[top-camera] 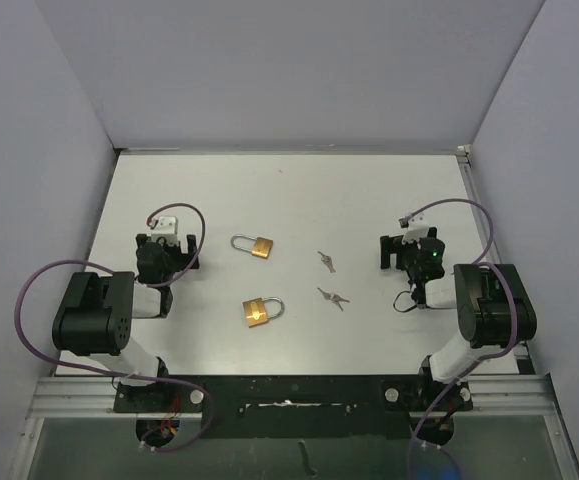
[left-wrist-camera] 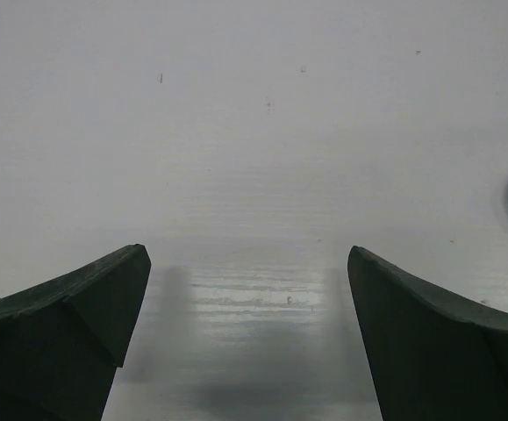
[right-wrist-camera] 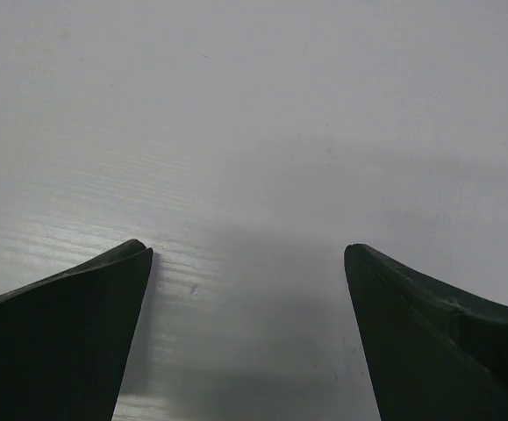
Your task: Unlock with the key
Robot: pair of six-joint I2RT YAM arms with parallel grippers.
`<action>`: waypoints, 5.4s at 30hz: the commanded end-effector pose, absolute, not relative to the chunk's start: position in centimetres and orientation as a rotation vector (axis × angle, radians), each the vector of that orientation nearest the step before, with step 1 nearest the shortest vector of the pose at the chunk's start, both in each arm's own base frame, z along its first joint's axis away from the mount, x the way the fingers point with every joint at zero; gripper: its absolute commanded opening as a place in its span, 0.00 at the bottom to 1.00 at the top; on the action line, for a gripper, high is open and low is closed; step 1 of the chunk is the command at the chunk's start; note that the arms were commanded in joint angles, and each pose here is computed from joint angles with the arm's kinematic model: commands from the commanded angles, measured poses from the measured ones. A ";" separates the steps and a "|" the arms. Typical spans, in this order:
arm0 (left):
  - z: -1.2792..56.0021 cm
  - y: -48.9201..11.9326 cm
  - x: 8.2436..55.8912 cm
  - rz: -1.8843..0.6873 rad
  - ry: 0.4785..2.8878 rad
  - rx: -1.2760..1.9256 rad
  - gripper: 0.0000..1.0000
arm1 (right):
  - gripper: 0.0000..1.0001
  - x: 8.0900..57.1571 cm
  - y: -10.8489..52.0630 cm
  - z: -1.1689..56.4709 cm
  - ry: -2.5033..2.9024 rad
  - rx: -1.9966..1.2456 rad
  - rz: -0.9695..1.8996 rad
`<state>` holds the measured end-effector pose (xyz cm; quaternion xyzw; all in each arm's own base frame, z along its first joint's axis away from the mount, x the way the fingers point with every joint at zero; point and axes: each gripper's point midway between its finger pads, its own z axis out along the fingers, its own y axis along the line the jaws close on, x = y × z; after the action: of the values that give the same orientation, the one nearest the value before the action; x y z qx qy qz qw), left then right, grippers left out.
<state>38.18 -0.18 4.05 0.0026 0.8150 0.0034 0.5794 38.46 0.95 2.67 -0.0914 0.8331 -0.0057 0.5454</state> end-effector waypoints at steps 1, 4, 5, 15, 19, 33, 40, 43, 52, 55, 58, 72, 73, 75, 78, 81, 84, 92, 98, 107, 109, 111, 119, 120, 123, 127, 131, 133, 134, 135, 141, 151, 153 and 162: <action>5.4 -0.2 39.1 0.001 1.854 0.010 0.98 | 0.98 39.6 0.9 4.6 1.894 -0.211 -0.037; 5.4 -0.2 39.1 0.001 1.854 0.010 0.98 | 0.98 39.6 0.9 4.7 1.893 -0.212 -0.035; 5.4 -0.2 39.1 0.001 1.855 0.010 0.98 | 0.98 39.6 0.9 4.7 1.892 -0.212 -0.035; 5.4 -0.2 39.2 -0.003 1.856 0.013 0.98 | 0.98 39.7 0.9 4.6 1.895 -0.212 -0.030; 5.4 -0.2 39.2 -0.001 1.855 0.012 0.98 | 0.98 39.6 0.9 4.6 1.897 -0.212 -0.036; 16.6 -1.0 38.2 -0.181 1.851 -0.429 0.98 | 0.98 39.5 8.4 17.0 2.028 -0.140 0.117; 20.7 -5.6 36.8 -0.506 1.759 -0.328 0.98 | 0.98 36.9 11.8 19.0 1.941 -0.110 0.465; 21.1 -7.3 36.8 -0.607 1.746 -0.292 0.98 | 0.99 36.6 13.1 17.5 2.011 -0.093 0.517; 21.1 -11.6 37.7 -0.689 1.801 -0.177 0.98 | 0.91 34.5 18.9 13.3 2.217 -0.250 0.444; 21.3 -12.9 37.7 -0.700 1.824 -0.132 0.98 | 0.85 34.1 20.0 12.0 2.263 -0.286 0.408; 21.3 -13.7 37.9 -0.695 1.852 -0.110 0.98 | 0.77 34.0 20.7 11.1 2.309 -0.320 0.366; 20.5 -14.4 38.2 -0.647 1.888 -0.086 0.98 | 0.67 33.6 22.8 7.8 2.474 -0.290 0.395; 20.5 -14.4 38.2 -0.645 1.889 -0.086 0.98 | 0.67 33.5 23.0 7.5 2.481 -0.289 0.405; 20.2 -14.4 38.3 -0.644 1.894 -0.086 0.98 | 0.66 33.4 23.2 7.1 2.499 -0.282 0.414; 20.0 -14.3 38.4 -0.638 1.898 -0.085 0.98 | 0.64 33.2 23.7 6.6 2.519 -0.279 0.448; 19.8 -14.2 38.4 -0.629 1.901 -0.087 0.98 | 0.63 33.1 24.2 6.2 2.531 -0.280 0.467; 19.6 -14.1 38.4 -0.618 1.906 -0.086 0.98 | 0.63 33.1 24.3 5.6 2.551 -0.277 0.467; 19.1 -13.8 38.5 -0.604 1.913 -0.094 0.97 | 0.64 32.9 25.1 4.6 2.577 -0.288 0.509; 19.1 -13.8 38.6 -0.599 1.912 -0.095 0.98 | 0.64 32.5 25.1 4.0 2.599 -0.288 0.516; 18.9 -13.8 38.7 -0.594 1.917 -0.096 0.98 | 0.66 33.8 22.7 3.5 2.602 -0.250 0.435; 18.8 -13.7 38.7 -0.592 1.920 -0.098 0.98 | 0.66 34.6 22.1 3.3 2.598 -0.247 0.424; 18.7 -13.8 38.7 -0.593 1.920 -0.096 0.98 | 0.66 35.3 21.5 3.2 2.595 -0.247 0.413; 18.5 -13.8 39.0 -0.591 1.925 -0.097 0.98 | 0.66 38.8 20.8 3.7 2.533 -0.257 0.413; 18.5 -13.8 39.0 -0.590 1.926 -0.098 0.98 | 0.66 39.0 20.9 4.0 2.523 -0.264 0.416; 18.5 -13.7 39.0 -0.585 1.925 -0.098 0.98 | 0.66 39.2 21.3 5.0 2.490 -0.267 0.433; 18.4 -13.7 39.1 -0.583 1.928 -0.100 0.98 | 0.65 39.1 21.5 6.1 2.482 -0.262 0.432; 18.3 -14.0 39.2 -0.596 1.930 -0.097 0.98 | 0.55 39.0 21.5 6.5 2.490 -0.240 0.420; 18.2 -14.1 39.2 -0.603 1.931 -0.096 0.98 | 0.51 39.0 21.5 6.7 2.497 -0.225 0.421; 18.2 -14.1 39.2 -0.604 1.932 -0.095 0.98 | 0.50 39.1 21.5 6.7 2.500 -0.219 0.420; 18.2 -14.1 39.2 -0.603 1.931 -0.095 0.98 | 0.50 39.2 21.5 6.6 2.507 -0.209 0.419; 18.3 -13.9 39.0 -0.593 1.928 -0.096 0.98 | 0.47 39.5 21.7 6.0 2.540 -0.178 0.413; 18.2 -13.6 38.9 -0.577 1.929 -0.094 0.98 | 0.42 39.4 21.6 4.9 2.594 -0.144 0.390; 18.1 -13.6 39.0 -0.577 1.929 -0.092 0.98 | 0.42 39.4 21.5 4.8 2.602 -0.142 0.386; 17.9 -13.4 39.0 -0.566 1.933 -0.095 0.98 | 0.36 39.3 21.4 4.1 2.619 -0.140 0.374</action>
<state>37.79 -13.32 14.91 -0.0483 0.8359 -0.2336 0.4943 38.04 20.68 2.72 -0.0515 0.9645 0.1326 0.2224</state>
